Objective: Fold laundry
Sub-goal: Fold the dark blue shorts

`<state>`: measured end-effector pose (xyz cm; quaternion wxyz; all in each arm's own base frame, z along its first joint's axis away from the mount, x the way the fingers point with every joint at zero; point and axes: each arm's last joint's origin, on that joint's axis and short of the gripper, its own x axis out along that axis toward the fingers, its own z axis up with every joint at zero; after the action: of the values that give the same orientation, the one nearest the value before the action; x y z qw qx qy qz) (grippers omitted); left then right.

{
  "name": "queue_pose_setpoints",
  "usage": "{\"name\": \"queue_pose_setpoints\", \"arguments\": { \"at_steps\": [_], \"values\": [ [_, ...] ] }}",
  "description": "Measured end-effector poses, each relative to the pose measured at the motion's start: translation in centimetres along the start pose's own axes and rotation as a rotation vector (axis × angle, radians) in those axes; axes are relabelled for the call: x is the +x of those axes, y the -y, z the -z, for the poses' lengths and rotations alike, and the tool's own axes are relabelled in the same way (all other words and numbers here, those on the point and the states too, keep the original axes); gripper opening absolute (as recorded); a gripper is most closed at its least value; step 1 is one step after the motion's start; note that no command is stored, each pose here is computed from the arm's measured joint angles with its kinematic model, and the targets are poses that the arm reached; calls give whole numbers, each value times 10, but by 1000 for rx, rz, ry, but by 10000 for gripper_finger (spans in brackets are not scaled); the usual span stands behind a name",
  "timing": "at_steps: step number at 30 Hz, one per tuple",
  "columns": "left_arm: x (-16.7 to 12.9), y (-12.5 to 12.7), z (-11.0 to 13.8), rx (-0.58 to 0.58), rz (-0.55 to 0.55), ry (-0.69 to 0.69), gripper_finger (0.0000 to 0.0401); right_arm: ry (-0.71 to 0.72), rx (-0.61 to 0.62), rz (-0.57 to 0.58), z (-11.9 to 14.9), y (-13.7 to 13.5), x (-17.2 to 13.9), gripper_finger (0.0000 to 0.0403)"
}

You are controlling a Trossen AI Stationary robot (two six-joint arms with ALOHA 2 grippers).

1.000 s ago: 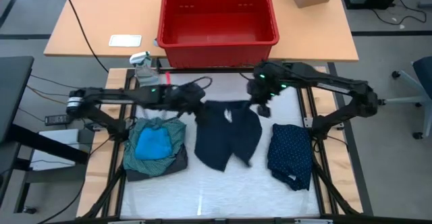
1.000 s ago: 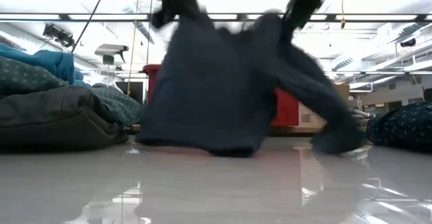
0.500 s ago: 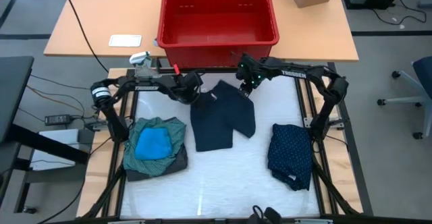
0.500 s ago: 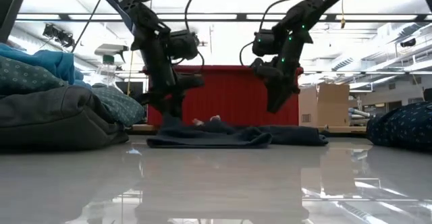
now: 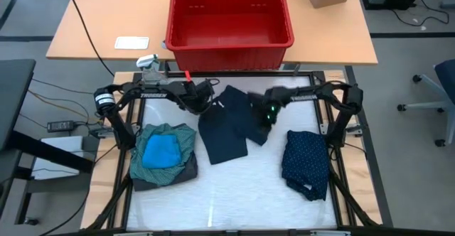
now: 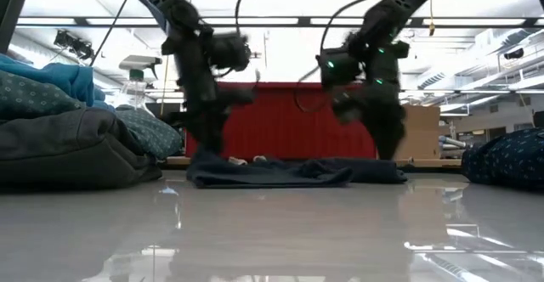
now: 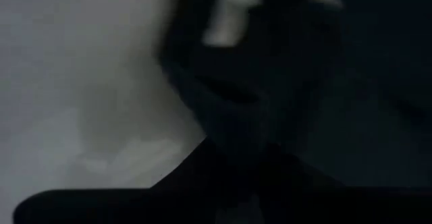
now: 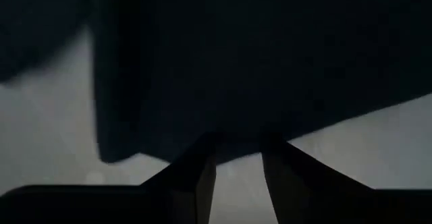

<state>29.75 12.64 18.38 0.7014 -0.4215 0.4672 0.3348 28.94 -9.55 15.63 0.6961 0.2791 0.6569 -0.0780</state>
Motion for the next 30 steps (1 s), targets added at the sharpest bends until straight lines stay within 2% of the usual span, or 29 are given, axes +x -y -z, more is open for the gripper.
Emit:
{"name": "queue_pose_setpoints", "arguments": {
  "at_steps": [2,4,8,9,11,13,17,20,24,27,30],
  "values": [
    [-6,15,3,54,84,-27,86,-49,-6,40,13,-2,15,126],
    [-12,29,5,115,137,-26,86,-85,-22,138,26,0,20,125],
    [-22,48,8,189,167,14,87,-136,-61,537,48,11,9,126],
    [-25,51,6,201,176,32,87,-101,-67,597,49,12,2,126],
    [-29,55,5,212,179,46,87,8,-63,632,50,10,-18,127],
    [-31,56,3,219,180,56,87,92,-39,542,52,7,-31,127],
    [-30,54,8,210,149,21,87,276,-14,236,52,-11,-51,127],
    [-22,57,27,204,99,-13,84,383,-98,121,50,-31,-54,127],
    [-14,65,55,281,41,-16,79,533,-284,36,48,-64,-43,128],
    [-21,72,58,412,-21,101,82,599,-354,-26,44,-84,-19,128],
    [-38,83,55,631,-42,226,96,621,-340,-128,36,-98,0,128]
  ]
}}
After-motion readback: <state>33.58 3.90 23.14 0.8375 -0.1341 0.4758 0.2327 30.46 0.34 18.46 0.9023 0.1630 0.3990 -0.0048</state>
